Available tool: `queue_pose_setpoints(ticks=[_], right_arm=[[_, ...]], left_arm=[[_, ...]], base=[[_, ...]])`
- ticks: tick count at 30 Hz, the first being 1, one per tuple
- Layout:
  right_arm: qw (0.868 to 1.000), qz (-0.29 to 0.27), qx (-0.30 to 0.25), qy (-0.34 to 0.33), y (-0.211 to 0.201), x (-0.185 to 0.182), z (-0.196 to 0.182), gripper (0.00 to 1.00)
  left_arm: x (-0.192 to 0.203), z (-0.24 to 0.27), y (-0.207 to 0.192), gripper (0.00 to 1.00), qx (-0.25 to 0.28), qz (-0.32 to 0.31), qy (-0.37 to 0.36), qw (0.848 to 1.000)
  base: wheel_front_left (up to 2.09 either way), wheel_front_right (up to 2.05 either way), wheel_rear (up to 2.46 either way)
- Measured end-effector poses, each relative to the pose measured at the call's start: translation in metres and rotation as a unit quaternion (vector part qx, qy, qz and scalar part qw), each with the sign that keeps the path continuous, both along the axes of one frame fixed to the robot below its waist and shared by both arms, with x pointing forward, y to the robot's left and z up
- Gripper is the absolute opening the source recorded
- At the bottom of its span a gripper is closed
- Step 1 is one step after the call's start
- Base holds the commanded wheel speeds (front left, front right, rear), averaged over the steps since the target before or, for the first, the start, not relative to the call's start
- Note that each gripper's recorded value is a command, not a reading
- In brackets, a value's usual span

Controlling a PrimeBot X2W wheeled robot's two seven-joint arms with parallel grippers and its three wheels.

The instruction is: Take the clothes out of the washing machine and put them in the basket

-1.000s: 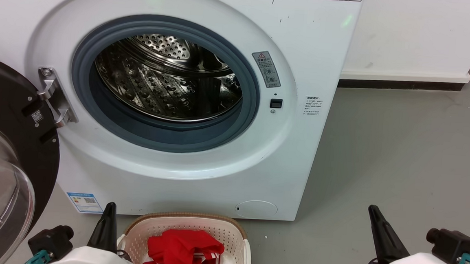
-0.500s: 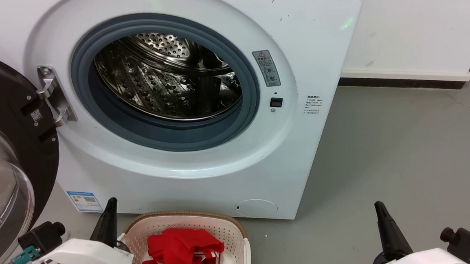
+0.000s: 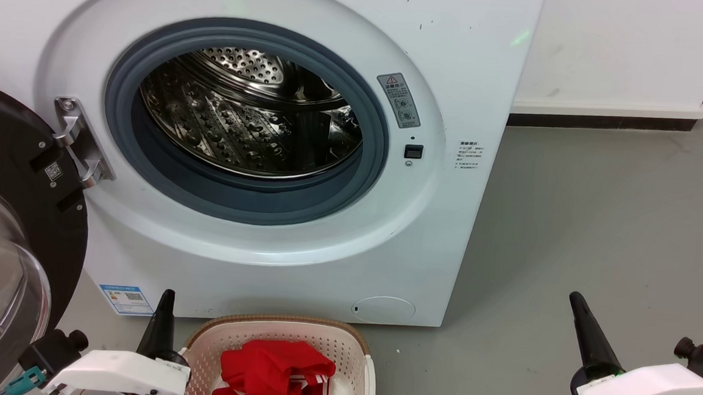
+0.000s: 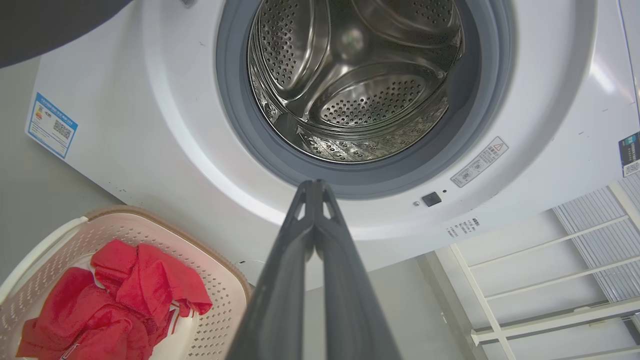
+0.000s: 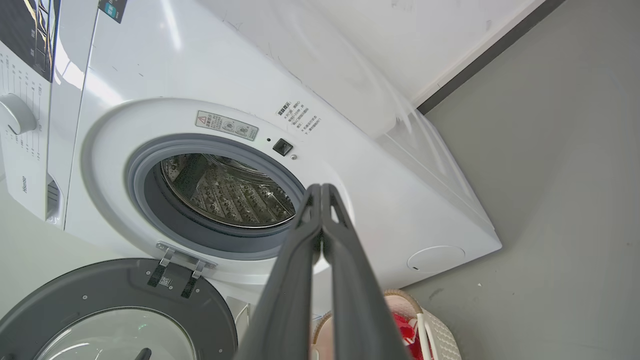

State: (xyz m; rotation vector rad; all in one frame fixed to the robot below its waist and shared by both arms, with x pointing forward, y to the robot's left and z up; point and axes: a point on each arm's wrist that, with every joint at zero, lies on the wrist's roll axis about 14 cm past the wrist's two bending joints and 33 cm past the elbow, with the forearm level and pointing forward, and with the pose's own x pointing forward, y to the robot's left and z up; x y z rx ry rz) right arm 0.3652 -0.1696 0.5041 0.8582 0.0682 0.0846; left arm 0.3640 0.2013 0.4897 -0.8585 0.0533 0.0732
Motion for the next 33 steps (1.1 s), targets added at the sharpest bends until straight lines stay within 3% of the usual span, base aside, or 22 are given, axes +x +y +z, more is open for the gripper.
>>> queue_pose_setpoints(ticks=[13, 23, 33], right_arm=[[0.996, -0.015, 0.090, 0.008, -0.007, 0.005, -0.001, 0.00], [0.985, -0.028, 0.168, 0.013, -0.014, 0.009, -0.002, 0.00], [0.976, -0.034, 0.214, 0.011, -0.018, 0.014, 0.000, 0.00]], left_arm=[[0.005, 0.001, -0.001, 0.00, -0.091, 0.000, -0.004, 0.996], [0.010, 0.003, -0.002, 0.00, -0.170, -0.001, -0.010, 0.985], [0.014, 0.007, -0.001, 0.00, -0.217, -0.001, -0.018, 0.976]], base=[[0.00, 0.00, 0.00], [0.00, 0.00, 0.00], [0.00, 0.00, 0.00]])
